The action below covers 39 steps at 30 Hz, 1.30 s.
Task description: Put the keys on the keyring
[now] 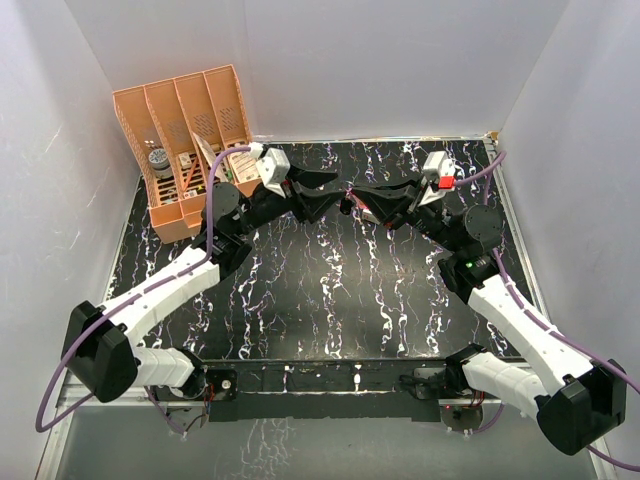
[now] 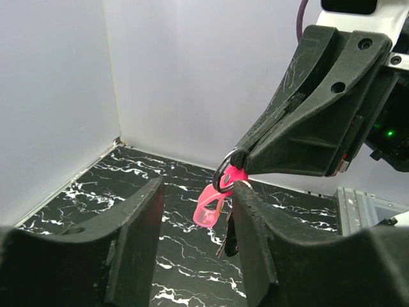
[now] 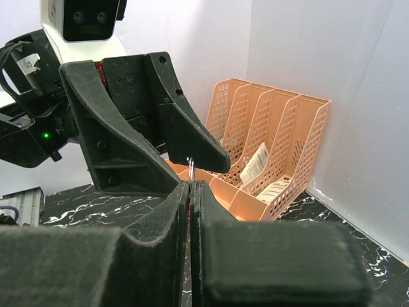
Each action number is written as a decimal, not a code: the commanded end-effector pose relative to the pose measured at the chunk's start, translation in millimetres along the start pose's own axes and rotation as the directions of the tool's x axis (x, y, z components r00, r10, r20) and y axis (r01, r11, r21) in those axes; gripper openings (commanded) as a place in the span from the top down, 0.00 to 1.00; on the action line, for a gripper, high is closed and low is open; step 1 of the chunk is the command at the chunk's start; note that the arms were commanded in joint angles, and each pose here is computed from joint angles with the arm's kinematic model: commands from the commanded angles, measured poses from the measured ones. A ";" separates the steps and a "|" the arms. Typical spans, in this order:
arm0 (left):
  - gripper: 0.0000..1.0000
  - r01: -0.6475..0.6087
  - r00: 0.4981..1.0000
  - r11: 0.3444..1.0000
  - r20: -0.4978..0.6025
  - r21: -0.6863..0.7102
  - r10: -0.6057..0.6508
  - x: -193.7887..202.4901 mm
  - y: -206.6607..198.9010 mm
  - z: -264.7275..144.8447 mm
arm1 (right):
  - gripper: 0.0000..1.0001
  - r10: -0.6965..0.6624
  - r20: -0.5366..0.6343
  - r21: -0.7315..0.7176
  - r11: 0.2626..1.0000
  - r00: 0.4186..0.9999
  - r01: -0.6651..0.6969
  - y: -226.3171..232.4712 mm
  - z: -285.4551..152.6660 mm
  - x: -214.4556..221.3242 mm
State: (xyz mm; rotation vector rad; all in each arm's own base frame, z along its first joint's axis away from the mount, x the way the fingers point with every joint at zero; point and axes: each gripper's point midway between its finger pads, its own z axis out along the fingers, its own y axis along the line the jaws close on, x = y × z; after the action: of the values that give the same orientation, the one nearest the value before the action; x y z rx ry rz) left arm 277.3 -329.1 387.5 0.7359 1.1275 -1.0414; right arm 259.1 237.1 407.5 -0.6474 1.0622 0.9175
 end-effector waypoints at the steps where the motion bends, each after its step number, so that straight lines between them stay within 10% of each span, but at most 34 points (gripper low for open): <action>1: 0.58 -0.058 0.993 0.997 0.102 0.050 0.053 -40.9 -8.5 5.8 | 1.00 -0.031 0.055 -0.018 0.999 0.998 0.032 3.3 1.7 -15.4; 39: 1.00 -0.006 0.997 0.992 0.080 0.123 -0.004 -37.7 -16.3 15.0 | 1.00 -0.023 0.055 -0.002 1.000 0.998 0.023 -2.2 4.8 -11.8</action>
State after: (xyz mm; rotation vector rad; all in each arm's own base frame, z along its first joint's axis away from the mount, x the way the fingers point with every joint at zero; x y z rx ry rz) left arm 271.6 -341.5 399.0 0.7741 1.0860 -1.1403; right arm 260.9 238.0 408.5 -0.6476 1.0496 0.9181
